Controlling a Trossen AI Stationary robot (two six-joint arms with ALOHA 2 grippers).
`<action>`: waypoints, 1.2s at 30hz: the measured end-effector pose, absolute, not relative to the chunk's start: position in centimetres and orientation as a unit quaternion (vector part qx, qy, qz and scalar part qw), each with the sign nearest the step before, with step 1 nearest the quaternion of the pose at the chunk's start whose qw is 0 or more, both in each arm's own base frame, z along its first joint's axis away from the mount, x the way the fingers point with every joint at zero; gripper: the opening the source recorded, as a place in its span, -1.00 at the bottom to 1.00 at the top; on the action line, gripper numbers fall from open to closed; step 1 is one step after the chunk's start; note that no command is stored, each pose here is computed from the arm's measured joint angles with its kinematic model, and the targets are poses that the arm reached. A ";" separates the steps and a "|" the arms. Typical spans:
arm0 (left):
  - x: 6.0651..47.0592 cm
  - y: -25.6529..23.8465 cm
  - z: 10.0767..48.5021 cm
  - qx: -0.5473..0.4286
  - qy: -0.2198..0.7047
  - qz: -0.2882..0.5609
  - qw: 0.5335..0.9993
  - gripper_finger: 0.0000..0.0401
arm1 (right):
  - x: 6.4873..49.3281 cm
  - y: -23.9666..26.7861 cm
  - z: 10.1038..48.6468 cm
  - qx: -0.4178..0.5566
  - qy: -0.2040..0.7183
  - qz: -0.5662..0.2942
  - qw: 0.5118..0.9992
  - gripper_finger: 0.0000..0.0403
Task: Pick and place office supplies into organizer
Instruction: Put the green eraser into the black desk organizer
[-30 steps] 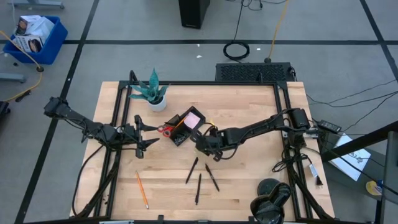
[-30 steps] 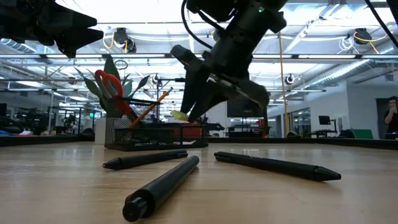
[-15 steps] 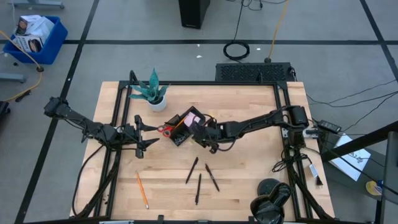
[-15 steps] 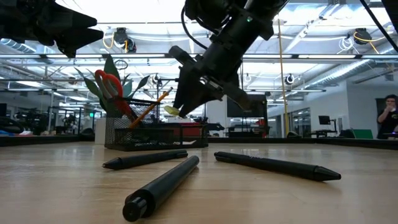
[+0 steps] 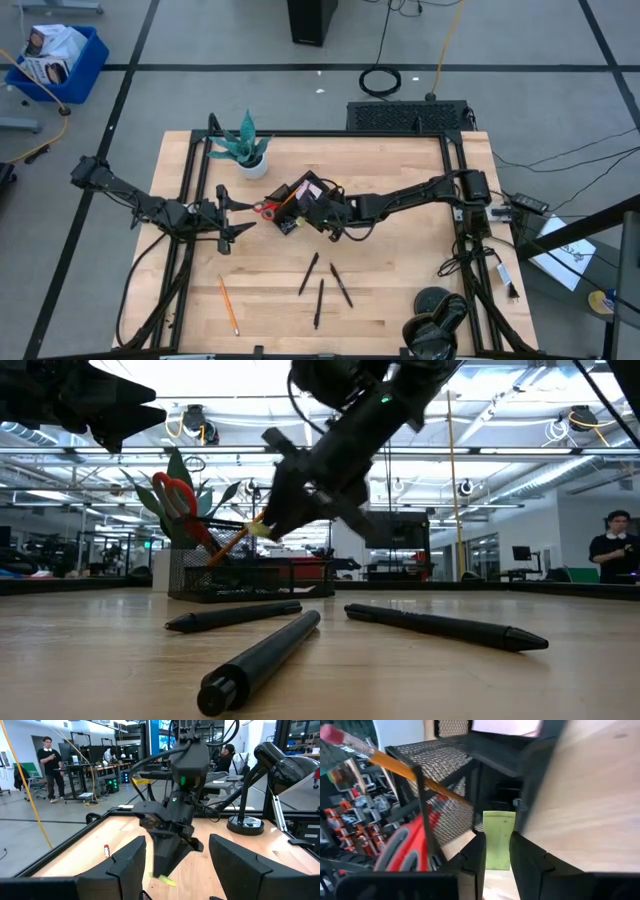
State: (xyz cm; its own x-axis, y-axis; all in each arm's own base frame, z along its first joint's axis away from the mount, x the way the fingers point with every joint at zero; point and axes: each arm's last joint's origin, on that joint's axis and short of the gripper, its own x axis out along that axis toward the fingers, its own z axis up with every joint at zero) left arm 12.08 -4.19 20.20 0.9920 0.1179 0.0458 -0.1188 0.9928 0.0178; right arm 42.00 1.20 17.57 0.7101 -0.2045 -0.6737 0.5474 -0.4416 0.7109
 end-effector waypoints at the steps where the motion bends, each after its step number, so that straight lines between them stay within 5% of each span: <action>1: 12.1 -4.2 20.2 0.010 -0.023 0.059 0.998 0.11 | 42.4 1.0 17.6 0.769 0.108 -0.363 0.515 -0.65; 30: 12.1 -4.2 20.2 0.011 -0.021 0.060 0.998 0.11 | 44.7 -0.9 15.4 0.748 0.106 -0.362 0.547 -0.64; 36: 12.1 -4.2 20.2 0.010 -0.022 0.060 0.998 0.11 | 44.8 -0.9 15.5 0.743 0.107 -0.359 0.554 -0.40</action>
